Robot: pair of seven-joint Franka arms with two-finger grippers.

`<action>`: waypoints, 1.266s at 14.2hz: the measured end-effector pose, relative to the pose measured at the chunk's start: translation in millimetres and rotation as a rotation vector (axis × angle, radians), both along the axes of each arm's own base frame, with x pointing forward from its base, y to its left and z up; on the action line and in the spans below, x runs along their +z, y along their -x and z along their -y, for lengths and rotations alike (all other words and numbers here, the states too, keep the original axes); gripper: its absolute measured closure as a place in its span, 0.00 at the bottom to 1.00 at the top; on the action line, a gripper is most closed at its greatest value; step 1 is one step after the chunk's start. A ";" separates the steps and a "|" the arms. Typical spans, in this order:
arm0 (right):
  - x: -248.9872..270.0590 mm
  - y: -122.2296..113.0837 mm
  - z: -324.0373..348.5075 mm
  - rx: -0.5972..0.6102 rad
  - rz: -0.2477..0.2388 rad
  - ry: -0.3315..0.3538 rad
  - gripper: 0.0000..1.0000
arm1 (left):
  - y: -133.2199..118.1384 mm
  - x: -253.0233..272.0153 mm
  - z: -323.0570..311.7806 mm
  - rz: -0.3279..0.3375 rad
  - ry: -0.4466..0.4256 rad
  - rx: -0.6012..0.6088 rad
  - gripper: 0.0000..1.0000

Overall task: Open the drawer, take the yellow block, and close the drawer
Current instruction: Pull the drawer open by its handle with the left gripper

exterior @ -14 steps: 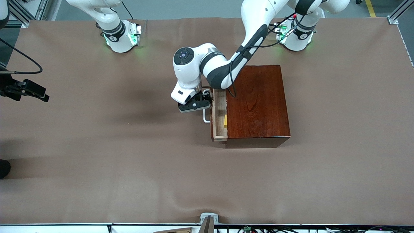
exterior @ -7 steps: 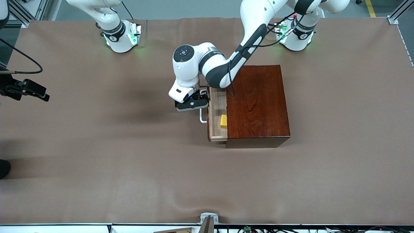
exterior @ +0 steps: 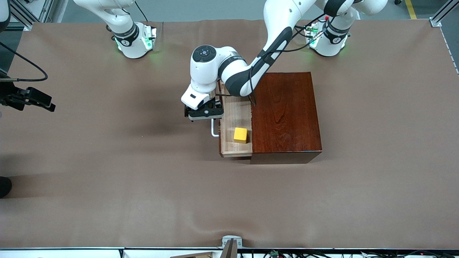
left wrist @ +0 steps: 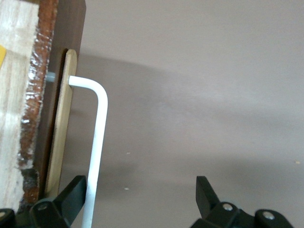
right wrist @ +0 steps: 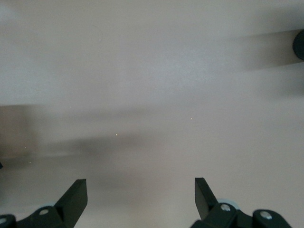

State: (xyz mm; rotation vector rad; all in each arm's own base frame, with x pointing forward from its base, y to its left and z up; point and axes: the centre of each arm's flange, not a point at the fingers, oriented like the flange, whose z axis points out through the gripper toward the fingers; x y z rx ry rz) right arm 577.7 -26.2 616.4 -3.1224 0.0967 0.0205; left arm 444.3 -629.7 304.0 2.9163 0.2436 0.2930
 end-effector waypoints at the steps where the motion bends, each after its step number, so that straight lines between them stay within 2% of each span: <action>1: 0.0 0.0 0.0 0.000 0.000 0.000 0.00 | 0.9 0.0 2.6 0.006 0.014 -0.003 0.00; 8: 0.0 0.0 0.0 0.000 0.000 0.000 0.00 | 4.5 1.7 9.2 0.022 0.045 -0.014 0.00; 15: 0.0 0.0 0.0 0.000 0.000 0.000 0.00 | -2.2 9.8 8.1 0.029 0.074 0.003 0.00; 18: 0.0 0.0 0.0 0.000 0.000 0.000 0.00 | -11.6 28.3 10.0 0.064 0.134 0.011 0.00</action>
